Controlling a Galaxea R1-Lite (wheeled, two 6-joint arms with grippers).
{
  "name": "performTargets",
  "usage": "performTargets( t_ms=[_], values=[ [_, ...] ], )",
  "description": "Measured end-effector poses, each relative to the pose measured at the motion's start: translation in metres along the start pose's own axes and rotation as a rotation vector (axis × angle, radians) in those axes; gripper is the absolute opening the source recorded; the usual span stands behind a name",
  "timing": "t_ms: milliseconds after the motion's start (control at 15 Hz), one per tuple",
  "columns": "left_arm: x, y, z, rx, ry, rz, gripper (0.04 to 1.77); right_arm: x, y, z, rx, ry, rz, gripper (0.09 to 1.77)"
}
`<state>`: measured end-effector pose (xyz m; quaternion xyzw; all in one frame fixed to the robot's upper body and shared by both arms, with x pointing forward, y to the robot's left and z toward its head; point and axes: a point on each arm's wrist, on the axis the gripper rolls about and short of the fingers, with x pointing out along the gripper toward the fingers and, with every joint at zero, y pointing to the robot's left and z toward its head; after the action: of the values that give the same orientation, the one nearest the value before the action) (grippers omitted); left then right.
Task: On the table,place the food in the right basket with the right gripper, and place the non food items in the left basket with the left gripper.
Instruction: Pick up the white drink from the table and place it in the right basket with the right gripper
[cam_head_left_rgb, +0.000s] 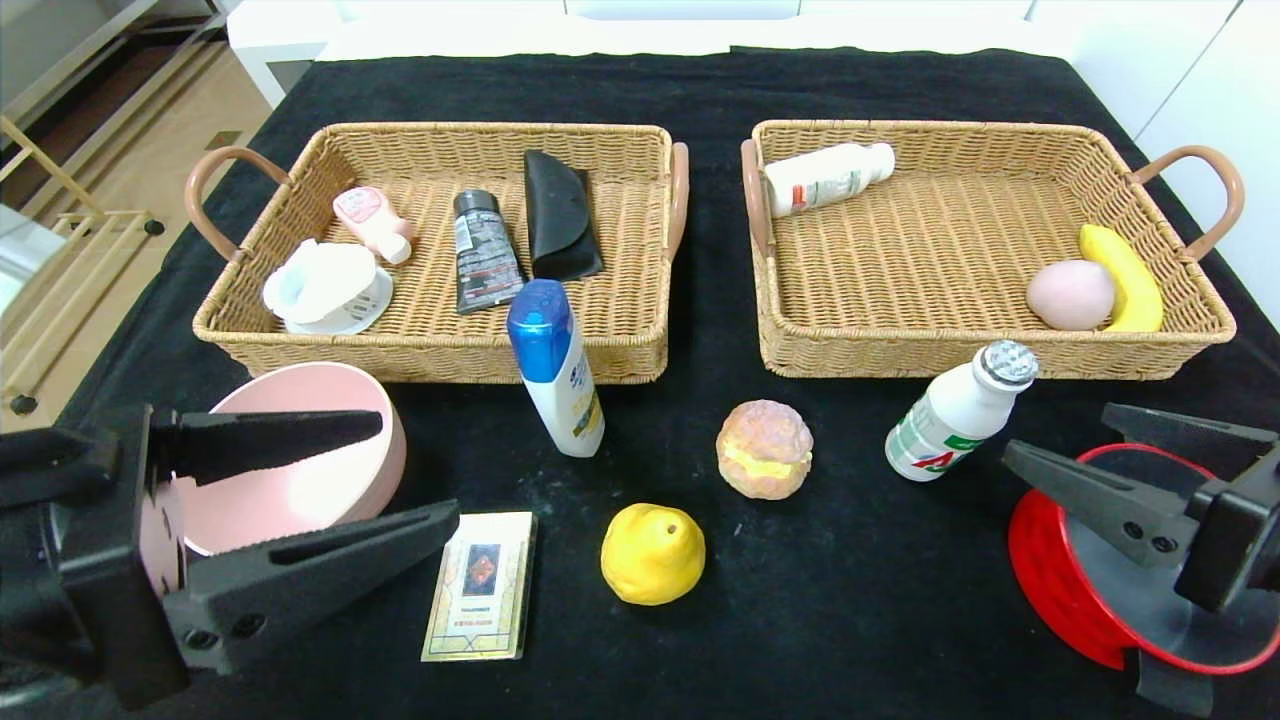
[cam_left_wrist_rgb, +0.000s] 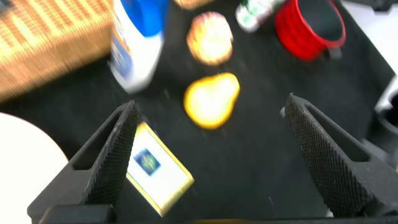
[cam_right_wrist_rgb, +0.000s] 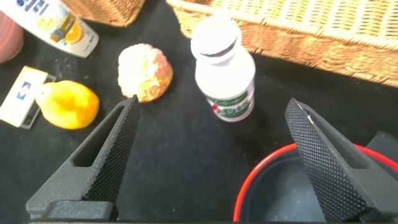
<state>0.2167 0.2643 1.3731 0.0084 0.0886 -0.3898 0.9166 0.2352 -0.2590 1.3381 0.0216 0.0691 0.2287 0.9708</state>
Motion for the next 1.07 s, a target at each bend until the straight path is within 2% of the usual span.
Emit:
performTargets(
  t_ms=[133, 267, 467, 667, 933, 1067],
  values=[
    [0.003, 0.005, 0.002, 0.030, -0.028, 0.031, 1.72, 0.001, 0.000, -0.002, -0.002, 0.016, 0.001, 1.71],
    [0.004, 0.007, 0.002, 0.020, -0.020, 0.037, 1.72, 0.001, 0.000, -0.004, -0.017, 0.025, -0.016, 1.71],
    [0.006, 0.008, 0.001, 0.014, -0.014, 0.040, 1.72, 0.008, -0.001, -0.003, -0.030, 0.029, -0.086, 1.71],
    [0.006, 0.009, 0.000, 0.012, -0.011, 0.040, 1.72, 0.013, -0.001, -0.003, -0.043, 0.043, -0.094, 1.71],
    [0.007, 0.009, -0.001, 0.009, -0.007, 0.041, 1.72, 0.020, 0.005, -0.007, -0.030, 0.068, -0.063, 1.71],
    [0.007, 0.009, -0.001, 0.009, -0.005, 0.041, 1.72, 0.029, 0.006, -0.003, 0.000, 0.059, -0.106, 1.71]
  ],
)
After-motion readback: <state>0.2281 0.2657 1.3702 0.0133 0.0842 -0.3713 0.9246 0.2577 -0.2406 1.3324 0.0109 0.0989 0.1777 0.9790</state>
